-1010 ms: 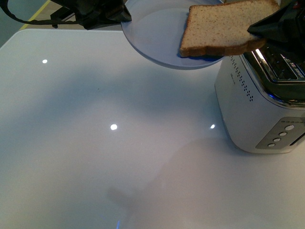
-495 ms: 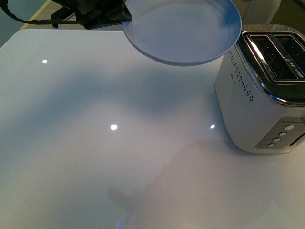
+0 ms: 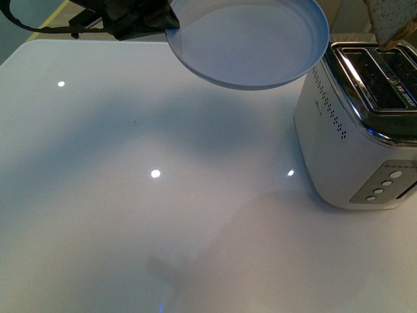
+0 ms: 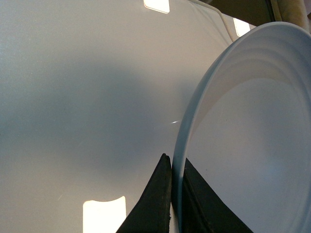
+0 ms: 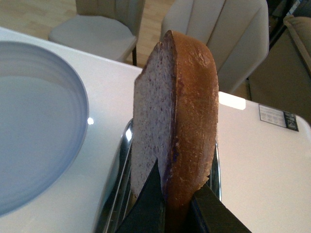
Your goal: Left arm holds plate, right arm toasts bread
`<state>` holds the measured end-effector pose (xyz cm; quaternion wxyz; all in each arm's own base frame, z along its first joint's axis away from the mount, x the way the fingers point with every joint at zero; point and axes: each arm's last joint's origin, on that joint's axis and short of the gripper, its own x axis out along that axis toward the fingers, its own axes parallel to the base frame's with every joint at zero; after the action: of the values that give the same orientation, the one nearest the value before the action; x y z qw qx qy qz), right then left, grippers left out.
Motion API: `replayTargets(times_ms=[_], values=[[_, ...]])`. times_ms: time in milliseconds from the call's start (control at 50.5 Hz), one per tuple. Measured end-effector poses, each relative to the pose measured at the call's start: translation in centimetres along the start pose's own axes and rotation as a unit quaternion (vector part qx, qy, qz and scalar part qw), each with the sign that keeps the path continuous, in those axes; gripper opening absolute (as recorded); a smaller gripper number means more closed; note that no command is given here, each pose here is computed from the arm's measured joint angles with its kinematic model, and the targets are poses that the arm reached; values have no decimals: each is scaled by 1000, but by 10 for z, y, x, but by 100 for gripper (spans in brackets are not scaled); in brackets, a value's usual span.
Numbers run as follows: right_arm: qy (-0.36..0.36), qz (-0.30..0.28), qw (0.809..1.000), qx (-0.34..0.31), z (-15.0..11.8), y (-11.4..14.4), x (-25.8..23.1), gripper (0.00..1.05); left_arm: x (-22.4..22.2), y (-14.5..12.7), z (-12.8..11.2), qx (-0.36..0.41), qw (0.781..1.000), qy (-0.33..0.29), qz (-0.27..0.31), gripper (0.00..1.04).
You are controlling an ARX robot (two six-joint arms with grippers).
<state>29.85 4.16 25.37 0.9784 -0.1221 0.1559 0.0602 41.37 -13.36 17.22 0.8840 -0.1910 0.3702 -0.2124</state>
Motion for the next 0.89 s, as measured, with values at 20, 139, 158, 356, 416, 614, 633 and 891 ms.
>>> replayTargets(times_ms=[20, 139, 158, 356, 416, 614, 633, 891], values=[[3, 0, 1000, -6, 0, 0, 0, 3, 0, 0, 0, 0, 1000, 0, 0, 3], [24, 3, 999, -28, -5, 2, 2, 3, 0, 0, 0, 0, 1000, 0, 0, 3], [29, 2, 999, -32, -6, 2, 2, 3, 0, 0, 0, 0, 1000, 0, 0, 3], [74, -13, 996, -46, -16, 4, 13, 3, 0, 0, 0, 0, 1000, 0, 0, 3], [84, -18, 995, -47, -17, 4, 15, 3, 0, 0, 0, 0, 1000, 0, 0, 3], [95, -27, 994, -37, -17, 5, 16, 3, 0, 0, 0, 0, 1000, 0, 0, 3], [96, -26, 994, -34, -17, 6, 16, 3, 0, 0, 0, 0, 1000, 0, 0, 3], [95, -18, 995, -18, -15, 12, 16, 3, 0, 0, 0, 0, 1000, 0, 0, 3]])
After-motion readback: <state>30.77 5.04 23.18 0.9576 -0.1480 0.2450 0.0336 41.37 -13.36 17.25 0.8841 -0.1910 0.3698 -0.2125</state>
